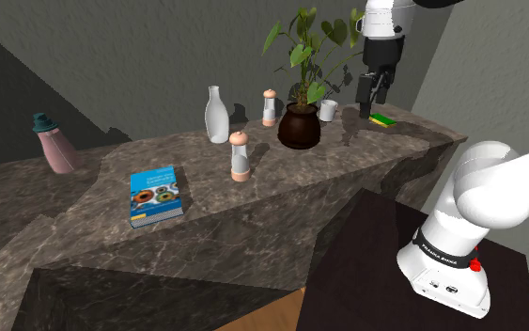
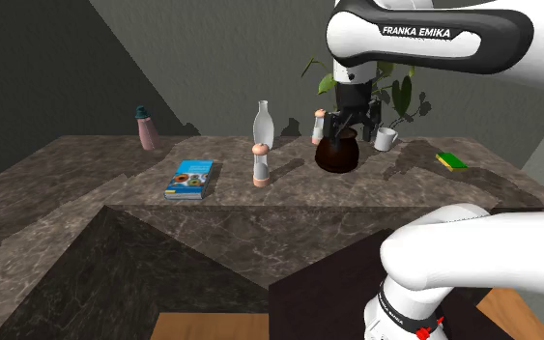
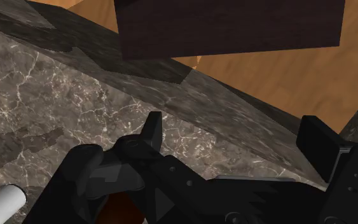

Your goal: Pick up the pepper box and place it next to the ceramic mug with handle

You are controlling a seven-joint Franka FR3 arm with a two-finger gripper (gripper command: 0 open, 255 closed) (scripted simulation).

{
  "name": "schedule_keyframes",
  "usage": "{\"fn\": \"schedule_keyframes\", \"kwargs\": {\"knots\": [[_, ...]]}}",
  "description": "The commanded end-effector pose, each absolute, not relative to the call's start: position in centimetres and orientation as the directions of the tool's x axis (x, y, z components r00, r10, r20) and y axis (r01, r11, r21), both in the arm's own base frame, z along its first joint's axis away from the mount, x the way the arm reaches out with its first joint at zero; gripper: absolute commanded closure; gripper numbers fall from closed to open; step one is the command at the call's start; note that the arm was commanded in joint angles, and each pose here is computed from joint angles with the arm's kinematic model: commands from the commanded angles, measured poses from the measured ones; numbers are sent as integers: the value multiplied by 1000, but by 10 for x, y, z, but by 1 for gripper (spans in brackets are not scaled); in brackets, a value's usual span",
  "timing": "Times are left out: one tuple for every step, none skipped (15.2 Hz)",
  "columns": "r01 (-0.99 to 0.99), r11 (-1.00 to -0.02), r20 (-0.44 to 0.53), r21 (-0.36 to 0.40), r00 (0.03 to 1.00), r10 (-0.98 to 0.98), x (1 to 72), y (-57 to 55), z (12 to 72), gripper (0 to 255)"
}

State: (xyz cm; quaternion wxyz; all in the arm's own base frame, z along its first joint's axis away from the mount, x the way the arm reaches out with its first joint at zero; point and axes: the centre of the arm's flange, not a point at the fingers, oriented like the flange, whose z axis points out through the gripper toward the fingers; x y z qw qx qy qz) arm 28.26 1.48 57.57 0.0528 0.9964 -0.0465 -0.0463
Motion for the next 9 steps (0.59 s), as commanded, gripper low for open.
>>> {"fn": "schedule_keyframes", "kwargs": {"knots": [[-88, -990, -87, 109, 991, -98, 283, 15, 576, 0], [-89, -990, -83, 112, 992, -99, 294, 19, 570, 0], [-91, -989, -79, 114, 992, -100, 305, 22, 565, 0], [-93, -989, -75, 116, 992, -102, 316, 26, 560, 0], [-94, -988, -71, 118, 992, -103, 327, 30, 555, 0], [-96, -988, -67, 120, 992, -105, 338, 33, 550, 0], [-98, -988, -63, 123, 992, -106, 349, 37, 545, 0], [-100, -987, -59, 125, 992, -108, 361, 41, 540, 0], [-101, -987, -55, 127, 993, -109, 372, 44, 535, 0]]}}
